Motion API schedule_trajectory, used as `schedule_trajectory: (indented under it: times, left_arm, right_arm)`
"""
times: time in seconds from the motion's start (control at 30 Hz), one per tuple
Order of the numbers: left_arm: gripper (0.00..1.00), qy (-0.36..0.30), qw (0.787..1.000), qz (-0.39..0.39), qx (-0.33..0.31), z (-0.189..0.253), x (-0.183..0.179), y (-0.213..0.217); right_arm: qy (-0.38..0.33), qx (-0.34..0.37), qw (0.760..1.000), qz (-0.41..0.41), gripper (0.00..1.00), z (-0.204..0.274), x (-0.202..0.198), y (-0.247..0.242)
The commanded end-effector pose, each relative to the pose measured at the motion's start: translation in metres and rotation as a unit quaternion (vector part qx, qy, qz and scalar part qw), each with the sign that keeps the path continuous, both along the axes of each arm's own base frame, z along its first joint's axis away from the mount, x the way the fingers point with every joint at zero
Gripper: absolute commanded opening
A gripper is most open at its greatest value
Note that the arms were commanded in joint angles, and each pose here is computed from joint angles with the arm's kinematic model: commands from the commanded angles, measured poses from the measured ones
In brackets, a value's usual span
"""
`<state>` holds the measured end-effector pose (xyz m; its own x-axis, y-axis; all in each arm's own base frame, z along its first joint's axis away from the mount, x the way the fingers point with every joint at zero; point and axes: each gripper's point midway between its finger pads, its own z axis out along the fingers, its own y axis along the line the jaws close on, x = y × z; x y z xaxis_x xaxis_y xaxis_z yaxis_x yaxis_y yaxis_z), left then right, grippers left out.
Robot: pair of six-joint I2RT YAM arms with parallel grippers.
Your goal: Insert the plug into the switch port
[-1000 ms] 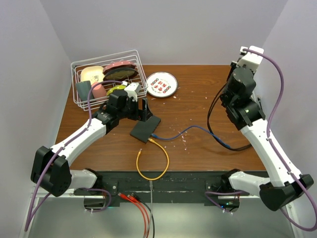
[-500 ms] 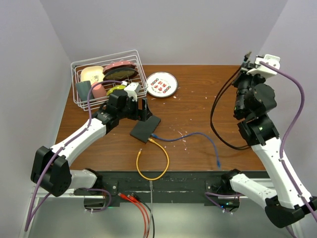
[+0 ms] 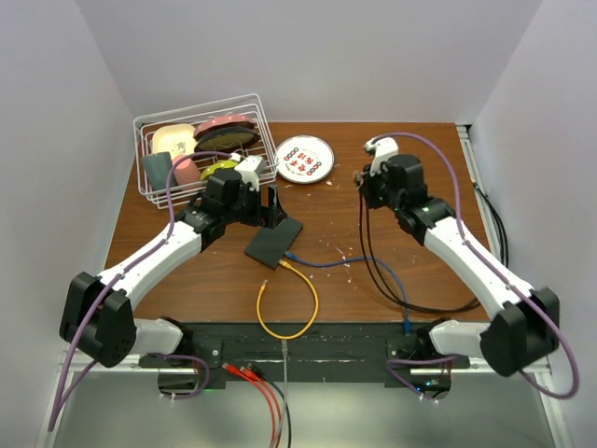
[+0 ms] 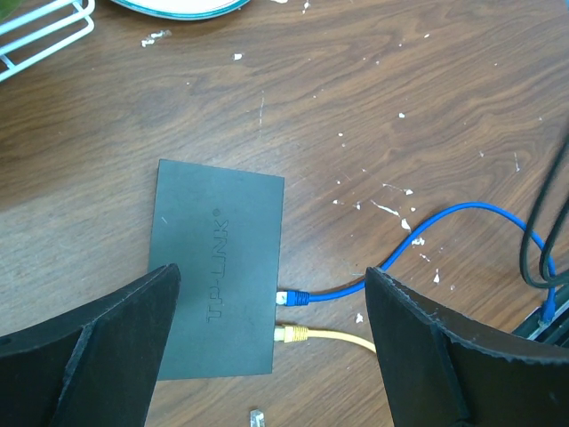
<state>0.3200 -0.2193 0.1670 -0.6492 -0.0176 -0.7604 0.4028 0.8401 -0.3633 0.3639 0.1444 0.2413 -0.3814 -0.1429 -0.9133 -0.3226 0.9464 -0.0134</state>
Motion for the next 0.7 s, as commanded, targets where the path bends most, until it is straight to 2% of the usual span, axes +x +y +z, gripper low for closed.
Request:
schedule_trajectory:
  times: [0.0,0.03,0.07,0.13,0.17,0.3,0.5,0.57,0.67]
  left_arm:
    - [0.90,-0.021,1.000,-0.010,-0.009,0.009,0.009,-0.008]
    - [0.90,-0.021,1.000,-0.010,-0.010,0.009,0.009,-0.008]
    - [0.90,-0.020,1.000,-0.010,-0.009,0.008,0.010,-0.008]
    - [0.90,-0.019,1.000,-0.009,-0.008,0.006,0.010,-0.008]
    - [0.90,-0.020,1.000,-0.009,-0.007,0.006,0.010,-0.008]
    - [0.90,-0.019,1.000,-0.004,-0.001,0.004,0.012,-0.006]
    - [0.90,-0.012,1.000,-0.006,0.004,-0.004,0.015,-0.007]
    - [0.90,-0.010,1.000,-0.006,0.005,-0.006,0.015,-0.008]
    - [0.90,-0.009,1.000,-0.006,0.010,-0.009,0.016,-0.007]
  right_arm:
    - [0.095,0.026,0.992,0.084,0.00,-0.048,-0.011,0.036]
    - [0.120,0.021,0.988,0.090,0.05,-0.061,-0.013,0.038]
    - [0.139,0.018,0.986,0.090,0.19,-0.071,-0.012,0.040]
    - [0.174,0.009,0.981,0.091,0.33,-0.090,-0.009,0.044]
    - [0.177,0.006,0.980,0.086,0.52,-0.092,-0.008,0.044]
    - [0.166,0.011,0.984,0.068,0.76,-0.086,0.000,0.045]
    - [0.155,0.010,0.987,0.038,0.78,-0.082,0.011,0.047]
    - [0.169,-0.002,0.985,0.029,0.74,-0.097,0.012,0.049]
    - [0.183,-0.013,0.983,0.007,0.63,-0.113,0.015,0.047]
